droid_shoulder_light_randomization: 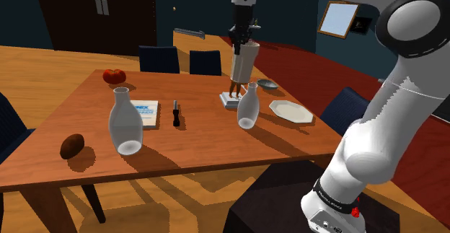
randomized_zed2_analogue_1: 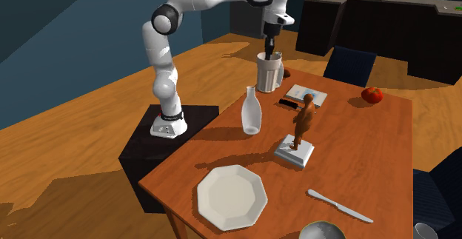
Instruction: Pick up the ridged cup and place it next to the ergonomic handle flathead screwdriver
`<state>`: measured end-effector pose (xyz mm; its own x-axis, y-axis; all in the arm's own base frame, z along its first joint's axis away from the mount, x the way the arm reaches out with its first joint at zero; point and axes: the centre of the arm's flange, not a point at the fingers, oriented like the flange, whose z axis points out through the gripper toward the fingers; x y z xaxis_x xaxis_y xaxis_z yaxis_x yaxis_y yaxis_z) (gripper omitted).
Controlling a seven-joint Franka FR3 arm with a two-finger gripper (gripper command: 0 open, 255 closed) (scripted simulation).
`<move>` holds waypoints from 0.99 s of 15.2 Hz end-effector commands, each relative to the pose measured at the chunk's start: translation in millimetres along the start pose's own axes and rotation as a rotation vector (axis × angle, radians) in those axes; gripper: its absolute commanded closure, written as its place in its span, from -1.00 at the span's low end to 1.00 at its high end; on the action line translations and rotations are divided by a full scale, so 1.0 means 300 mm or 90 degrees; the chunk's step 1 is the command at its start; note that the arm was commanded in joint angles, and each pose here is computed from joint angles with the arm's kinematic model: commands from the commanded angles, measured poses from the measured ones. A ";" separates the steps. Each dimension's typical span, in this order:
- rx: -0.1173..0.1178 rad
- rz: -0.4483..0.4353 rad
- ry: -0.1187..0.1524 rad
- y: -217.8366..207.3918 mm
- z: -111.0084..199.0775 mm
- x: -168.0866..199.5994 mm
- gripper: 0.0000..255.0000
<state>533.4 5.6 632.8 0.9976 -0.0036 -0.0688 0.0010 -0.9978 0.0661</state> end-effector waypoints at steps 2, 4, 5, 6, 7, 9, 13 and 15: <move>0.000 0.001 0.000 -0.134 -0.003 0.019 1.00; 0.000 0.001 0.000 -0.220 -0.010 0.035 1.00; 0.000 0.001 0.000 -0.263 -0.013 0.044 1.00; 0.000 0.001 0.000 -0.306 -0.017 0.052 1.00; 0.000 0.001 0.000 -0.349 -0.021 0.060 1.00; 0.000 0.001 0.000 -0.435 -0.028 0.077 1.00; 0.000 0.001 0.000 -0.607 -0.042 0.110 1.00; 0.000 0.001 0.000 -0.686 -0.049 0.126 1.00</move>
<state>568.4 200.6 629.0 0.9976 -0.0037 -0.0690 0.0009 -0.9978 0.0664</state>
